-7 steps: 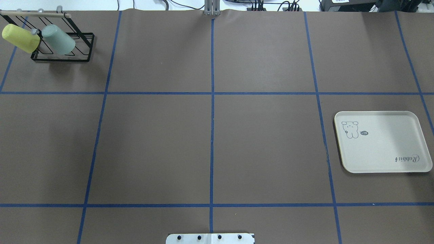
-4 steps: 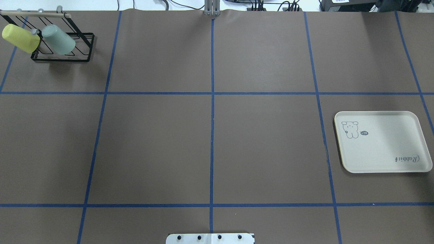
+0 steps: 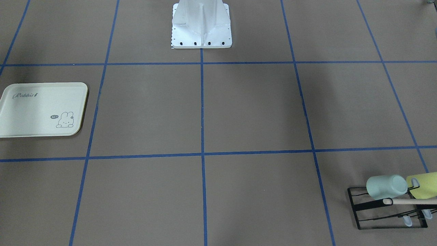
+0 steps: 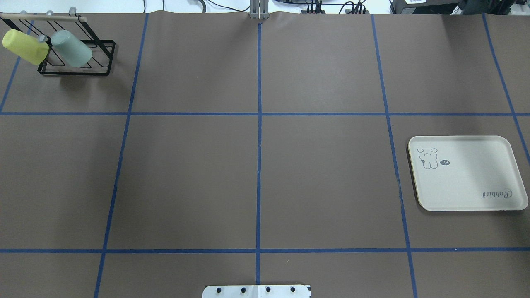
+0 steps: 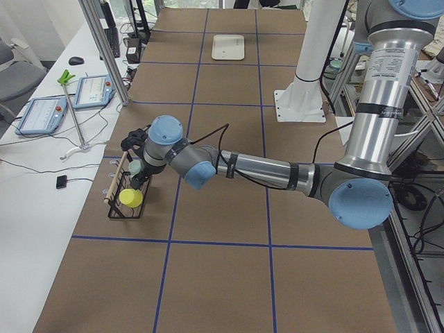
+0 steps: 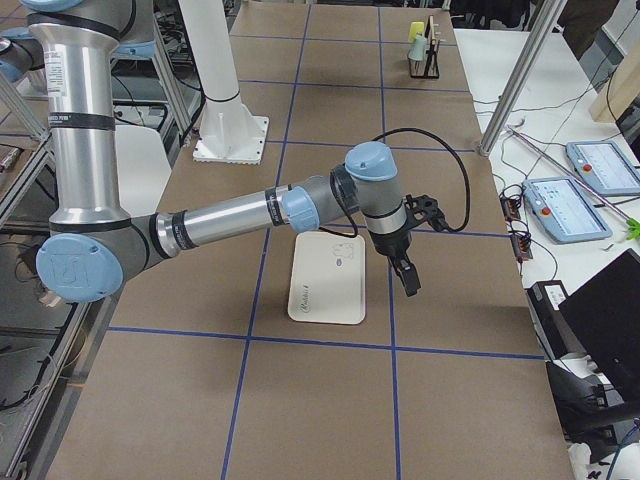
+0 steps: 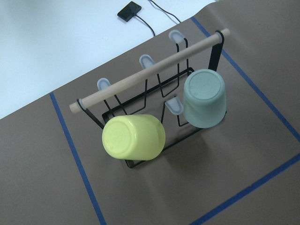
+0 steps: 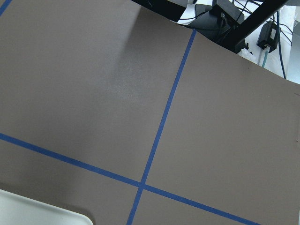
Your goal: Left arm grabs green cup and hands to right arm on tray
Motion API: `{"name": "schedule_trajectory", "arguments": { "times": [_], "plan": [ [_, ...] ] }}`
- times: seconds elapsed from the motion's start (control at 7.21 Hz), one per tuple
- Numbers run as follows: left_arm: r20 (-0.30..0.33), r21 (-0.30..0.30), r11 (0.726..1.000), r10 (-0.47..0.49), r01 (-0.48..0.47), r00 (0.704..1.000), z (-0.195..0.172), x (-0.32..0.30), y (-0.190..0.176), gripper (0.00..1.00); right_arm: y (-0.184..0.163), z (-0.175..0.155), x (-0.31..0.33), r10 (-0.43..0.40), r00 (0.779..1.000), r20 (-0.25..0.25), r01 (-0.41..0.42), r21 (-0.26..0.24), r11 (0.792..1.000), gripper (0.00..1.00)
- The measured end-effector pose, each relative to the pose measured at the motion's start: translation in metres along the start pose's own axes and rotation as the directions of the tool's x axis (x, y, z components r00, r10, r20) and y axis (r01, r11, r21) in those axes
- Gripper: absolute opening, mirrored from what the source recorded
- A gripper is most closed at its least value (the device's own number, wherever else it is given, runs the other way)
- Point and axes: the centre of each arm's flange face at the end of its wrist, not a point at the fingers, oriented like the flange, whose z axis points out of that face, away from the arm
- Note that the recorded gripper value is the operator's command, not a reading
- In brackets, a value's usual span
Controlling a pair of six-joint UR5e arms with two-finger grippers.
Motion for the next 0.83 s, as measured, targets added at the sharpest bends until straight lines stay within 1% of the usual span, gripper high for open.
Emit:
{"name": "schedule_trajectory", "arguments": {
  "times": [0.14, 0.28, 0.42, 0.55, 0.69, 0.83],
  "plan": [
    [-0.005, 0.001, 1.000, 0.002, -0.002, 1.000, 0.009, -0.004, -0.010, 1.00, 0.001, 0.002, 0.001, 0.003, 1.000, 0.003, -0.003, -0.004, 1.000, 1.00],
    [-0.012, 0.008, 1.000, 0.012, -0.012, 1.000, 0.017, -0.004, -0.021, 1.00, 0.004, 0.005, 0.000, 0.010, 1.000, 0.027, -0.009, -0.008, 1.000, 1.00],
    [-0.026, 0.018, 1.000, 0.009, -0.009, 1.000, 0.026, 0.007, -0.038, 1.00, 0.007, 0.007, -0.004, 0.033, 0.996, 0.079, -0.032, -0.013, 0.999, 1.00],
    [-0.046, 0.018, 1.000, -0.024, 0.025, 0.999, 0.039, 0.022, -0.058, 1.00, 0.008, 0.008, -0.009, 0.072, 0.989, 0.127, -0.070, -0.019, 0.997, 1.00],
    [-0.059, 0.005, 0.998, -0.059, 0.059, 0.997, 0.055, 0.031, -0.070, 1.00, 0.009, 0.008, -0.011, 0.095, 0.984, 0.149, -0.093, -0.024, 0.995, 1.00],
    [-0.063, -0.015, 0.996, -0.088, 0.088, 0.994, 0.069, 0.032, -0.078, 1.00, 0.010, 0.008, -0.012, 0.105, 0.982, 0.159, -0.103, -0.026, 0.994, 1.00]
  ]
}}
